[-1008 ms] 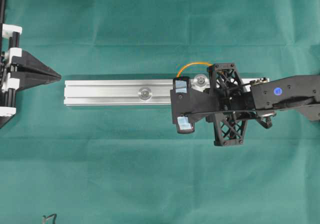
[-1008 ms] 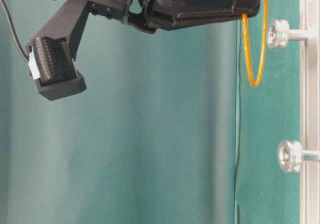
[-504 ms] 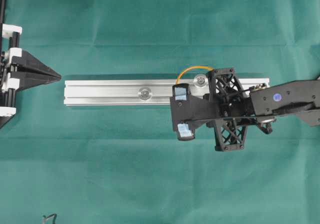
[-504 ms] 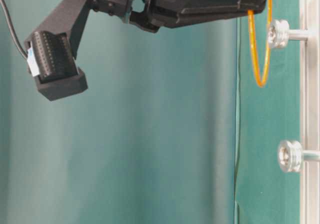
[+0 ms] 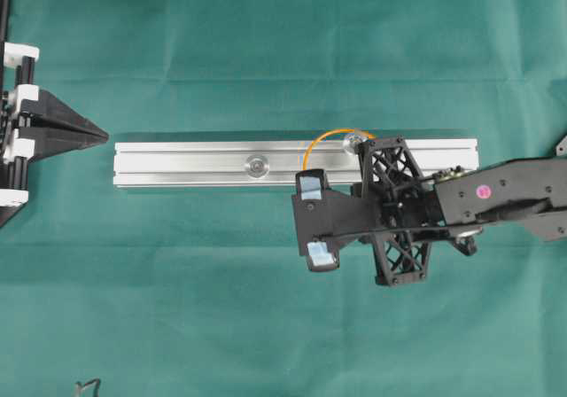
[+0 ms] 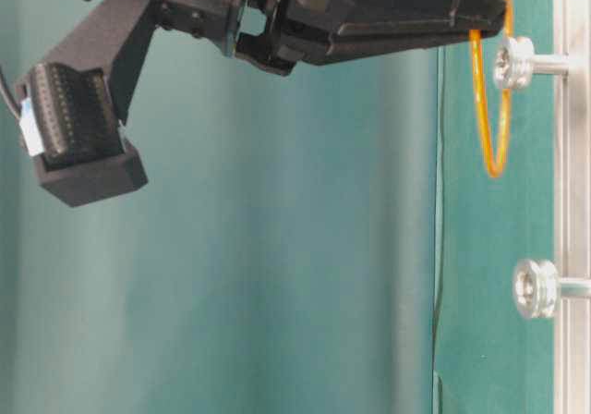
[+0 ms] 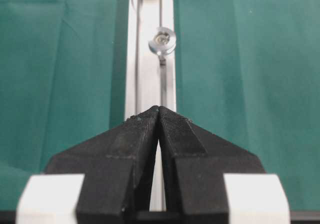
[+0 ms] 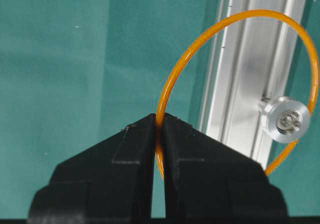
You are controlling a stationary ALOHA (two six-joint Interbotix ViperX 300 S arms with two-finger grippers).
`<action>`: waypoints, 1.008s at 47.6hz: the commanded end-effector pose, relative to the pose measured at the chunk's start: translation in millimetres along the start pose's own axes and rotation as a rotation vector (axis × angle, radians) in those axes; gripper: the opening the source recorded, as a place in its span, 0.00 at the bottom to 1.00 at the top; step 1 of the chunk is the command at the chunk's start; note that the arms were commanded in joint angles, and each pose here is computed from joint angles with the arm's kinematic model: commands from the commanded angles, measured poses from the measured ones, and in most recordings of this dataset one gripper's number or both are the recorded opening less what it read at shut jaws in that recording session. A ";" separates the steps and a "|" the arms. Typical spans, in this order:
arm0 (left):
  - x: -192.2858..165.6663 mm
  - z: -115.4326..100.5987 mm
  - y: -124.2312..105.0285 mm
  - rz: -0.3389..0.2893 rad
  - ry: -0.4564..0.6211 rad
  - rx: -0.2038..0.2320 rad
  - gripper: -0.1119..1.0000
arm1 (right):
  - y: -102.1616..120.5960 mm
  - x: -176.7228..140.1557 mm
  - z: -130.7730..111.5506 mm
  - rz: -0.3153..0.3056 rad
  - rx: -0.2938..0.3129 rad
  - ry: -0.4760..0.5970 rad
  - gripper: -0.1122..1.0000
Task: Hook the rubber onto the shaft.
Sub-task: 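Carry the band left toward the right-hand metal knob, then swing the right gripper past the knob, stretching the band over it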
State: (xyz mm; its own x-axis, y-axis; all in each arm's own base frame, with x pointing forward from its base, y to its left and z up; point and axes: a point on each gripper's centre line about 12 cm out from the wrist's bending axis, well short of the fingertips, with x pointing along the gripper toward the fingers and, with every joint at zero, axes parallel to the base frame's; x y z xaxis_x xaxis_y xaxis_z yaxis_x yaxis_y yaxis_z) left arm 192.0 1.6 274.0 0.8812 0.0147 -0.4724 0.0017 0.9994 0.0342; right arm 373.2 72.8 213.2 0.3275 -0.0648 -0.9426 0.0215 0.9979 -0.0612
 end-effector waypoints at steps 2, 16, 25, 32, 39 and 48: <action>-2.5 12.3 1.0 0.003 -0.029 -0.002 0.10 | 7.1 -10.7 6.9 0.017 -0.006 -0.036 0.16; -2.5 12.3 1.0 0.003 -0.029 -0.003 0.10 | 20.8 -12.3 7.6 0.031 -0.001 -0.039 0.16; -2.5 12.3 1.0 0.003 -0.029 -0.003 0.10 | 29.0 -13.2 8.2 0.039 0.010 -0.043 0.16; -2.7 12.9 1.0 0.003 -0.031 -0.003 0.10 | 32.9 -13.5 8.8 0.043 0.011 -0.044 0.16; -2.7 12.9 1.0 0.003 -0.031 -0.003 0.10 | 34.2 -13.4 8.8 0.048 0.015 -0.042 0.16; -2.7 12.9 1.0 0.003 -0.031 -0.002 0.10 | 34.5 -13.3 7.9 0.050 0.018 -0.035 0.16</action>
State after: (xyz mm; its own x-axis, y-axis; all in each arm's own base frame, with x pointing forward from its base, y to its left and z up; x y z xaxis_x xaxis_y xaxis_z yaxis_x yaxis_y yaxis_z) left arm 192.0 1.6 274.5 0.8812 0.0148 -0.4724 0.0016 0.9994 0.0342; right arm 374.2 104.2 212.0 0.3267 -0.0319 -0.9446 0.0235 0.9994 -0.0256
